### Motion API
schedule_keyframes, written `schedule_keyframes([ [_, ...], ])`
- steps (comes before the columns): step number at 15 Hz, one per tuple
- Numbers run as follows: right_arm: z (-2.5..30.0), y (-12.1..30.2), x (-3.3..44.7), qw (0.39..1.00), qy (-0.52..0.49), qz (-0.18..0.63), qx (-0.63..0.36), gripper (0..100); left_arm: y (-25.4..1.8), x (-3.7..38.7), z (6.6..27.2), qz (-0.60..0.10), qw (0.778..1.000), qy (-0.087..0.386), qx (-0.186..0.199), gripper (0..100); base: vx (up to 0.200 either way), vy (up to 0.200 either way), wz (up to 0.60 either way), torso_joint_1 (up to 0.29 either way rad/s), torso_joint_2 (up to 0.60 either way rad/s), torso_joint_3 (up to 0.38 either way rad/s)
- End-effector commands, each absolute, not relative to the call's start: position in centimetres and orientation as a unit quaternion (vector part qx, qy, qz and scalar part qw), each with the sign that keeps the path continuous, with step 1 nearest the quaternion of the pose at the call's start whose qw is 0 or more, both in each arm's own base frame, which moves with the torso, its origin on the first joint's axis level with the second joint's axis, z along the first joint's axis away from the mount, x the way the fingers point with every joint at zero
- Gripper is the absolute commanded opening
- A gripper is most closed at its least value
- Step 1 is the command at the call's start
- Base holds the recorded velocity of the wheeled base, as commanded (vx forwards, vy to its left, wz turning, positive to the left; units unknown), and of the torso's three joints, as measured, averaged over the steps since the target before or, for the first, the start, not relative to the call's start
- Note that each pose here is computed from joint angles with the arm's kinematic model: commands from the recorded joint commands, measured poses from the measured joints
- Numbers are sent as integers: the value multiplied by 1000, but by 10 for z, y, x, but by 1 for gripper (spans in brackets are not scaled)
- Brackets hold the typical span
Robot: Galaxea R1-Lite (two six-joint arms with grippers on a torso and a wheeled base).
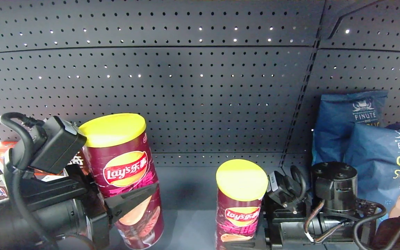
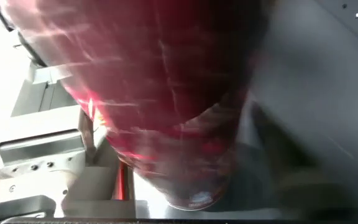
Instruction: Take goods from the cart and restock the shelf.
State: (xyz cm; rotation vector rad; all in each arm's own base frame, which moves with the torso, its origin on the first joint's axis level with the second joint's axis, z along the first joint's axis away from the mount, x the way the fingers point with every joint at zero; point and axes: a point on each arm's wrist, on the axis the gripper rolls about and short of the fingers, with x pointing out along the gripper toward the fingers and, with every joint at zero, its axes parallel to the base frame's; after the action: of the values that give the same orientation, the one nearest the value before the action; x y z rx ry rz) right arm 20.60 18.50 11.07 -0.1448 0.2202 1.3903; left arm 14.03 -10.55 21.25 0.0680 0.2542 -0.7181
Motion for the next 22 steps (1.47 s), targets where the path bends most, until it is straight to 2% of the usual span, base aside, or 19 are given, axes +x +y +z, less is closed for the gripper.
schedule_keyframes([
  [1, 108, 185, 205, 759, 106, 639, -67, 100, -106, 140, 212, -350, 928, 124, 33, 0, 0, 0, 0, 0, 0, 0],
  [7, 119, 169, 190, 767, 89, 632, -68, 100, -105, 140, 213, -350, 928, 124, 33, 0, 0, 0, 0, 0, 0, 0],
  [13, 159, 96, 110, 808, -10, 585, -72, 100, -105, 140, 212, -350, 928, 124, 33, 0, 0, 0, 0, 0, 0, 0],
  [16, 183, 59, 86, 903, -46, 426, -42, 100, -104, 138, 213, -351, 928, 121, 32, 0, 0, 0, 0, 0, 0, 0],
  [17, 183, 52, 79, 912, -54, 404, -38, 100, -103, 137, 213, -351, 928, 120, 32, 0, 0, 0, 0, 0, 0, 0],
  [19, 176, 31, 53, 941, -63, 331, -34, 100, -103, 136, 215, -351, 929, 116, 31, 0, 0, 0, 0, 0, 0, 0],
  [22, 144, 4, 11, 983, -82, 162, -28, 100, -102, 134, 217, -354, 928, 110, 30, 0, 0, 0, 0, 0, 0, 0],
])
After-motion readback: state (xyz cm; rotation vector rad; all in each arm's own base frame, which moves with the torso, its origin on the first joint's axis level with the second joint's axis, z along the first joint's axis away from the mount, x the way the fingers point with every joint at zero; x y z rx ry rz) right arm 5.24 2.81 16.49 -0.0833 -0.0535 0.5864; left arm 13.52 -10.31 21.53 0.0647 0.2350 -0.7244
